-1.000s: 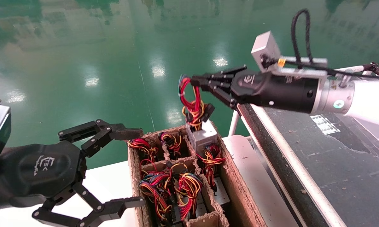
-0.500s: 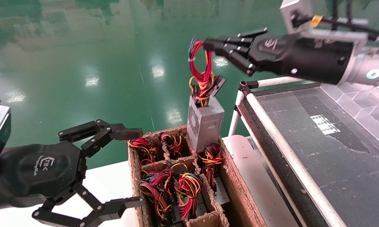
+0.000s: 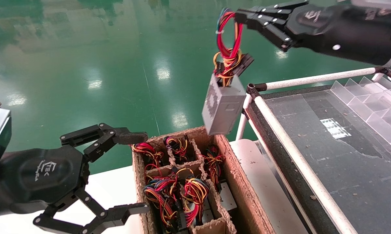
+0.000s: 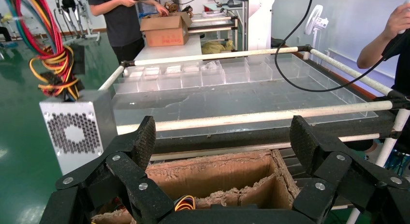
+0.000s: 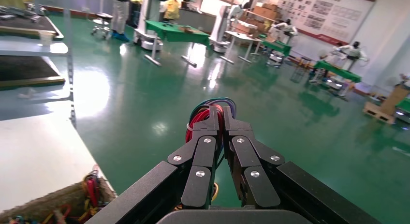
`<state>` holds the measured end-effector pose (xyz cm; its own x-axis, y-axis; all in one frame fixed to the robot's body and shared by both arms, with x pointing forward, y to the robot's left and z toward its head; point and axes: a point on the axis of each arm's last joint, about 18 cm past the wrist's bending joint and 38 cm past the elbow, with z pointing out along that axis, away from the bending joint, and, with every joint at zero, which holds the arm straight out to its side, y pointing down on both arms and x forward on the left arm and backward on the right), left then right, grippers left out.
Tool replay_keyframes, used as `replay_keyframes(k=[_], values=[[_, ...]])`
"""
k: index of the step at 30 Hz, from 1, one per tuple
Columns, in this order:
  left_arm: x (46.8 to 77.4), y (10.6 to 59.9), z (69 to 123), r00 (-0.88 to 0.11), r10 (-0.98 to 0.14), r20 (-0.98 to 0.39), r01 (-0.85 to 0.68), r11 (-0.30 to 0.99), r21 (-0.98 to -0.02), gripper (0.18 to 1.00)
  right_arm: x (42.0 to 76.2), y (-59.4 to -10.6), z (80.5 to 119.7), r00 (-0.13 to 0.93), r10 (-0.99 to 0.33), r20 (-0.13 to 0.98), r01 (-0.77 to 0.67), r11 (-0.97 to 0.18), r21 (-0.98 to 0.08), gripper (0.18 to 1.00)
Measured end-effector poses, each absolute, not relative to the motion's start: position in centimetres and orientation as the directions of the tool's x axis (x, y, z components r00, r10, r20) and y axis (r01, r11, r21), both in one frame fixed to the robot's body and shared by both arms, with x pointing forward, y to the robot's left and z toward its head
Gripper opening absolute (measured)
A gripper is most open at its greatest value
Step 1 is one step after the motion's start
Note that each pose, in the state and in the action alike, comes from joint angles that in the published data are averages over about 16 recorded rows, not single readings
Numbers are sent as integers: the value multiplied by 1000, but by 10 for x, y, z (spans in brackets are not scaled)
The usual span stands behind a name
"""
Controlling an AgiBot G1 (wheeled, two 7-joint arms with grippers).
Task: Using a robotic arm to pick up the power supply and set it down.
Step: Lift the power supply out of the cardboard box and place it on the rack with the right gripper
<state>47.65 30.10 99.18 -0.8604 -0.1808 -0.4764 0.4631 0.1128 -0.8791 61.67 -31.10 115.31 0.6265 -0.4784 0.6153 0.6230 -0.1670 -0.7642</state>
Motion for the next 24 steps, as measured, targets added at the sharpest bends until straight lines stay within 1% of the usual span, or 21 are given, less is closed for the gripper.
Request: replay_keyframes(k=[13,24], values=[[476,301,992,-860,-181,-476,463,113,-879,1001,599,-371,1171,530,-589,610,633,-204,-747,208],[476,301,992,-860,-181,-476,463,113,-879,1001,583,-431,1169,444,-687,575,603,-245,-759,208]])
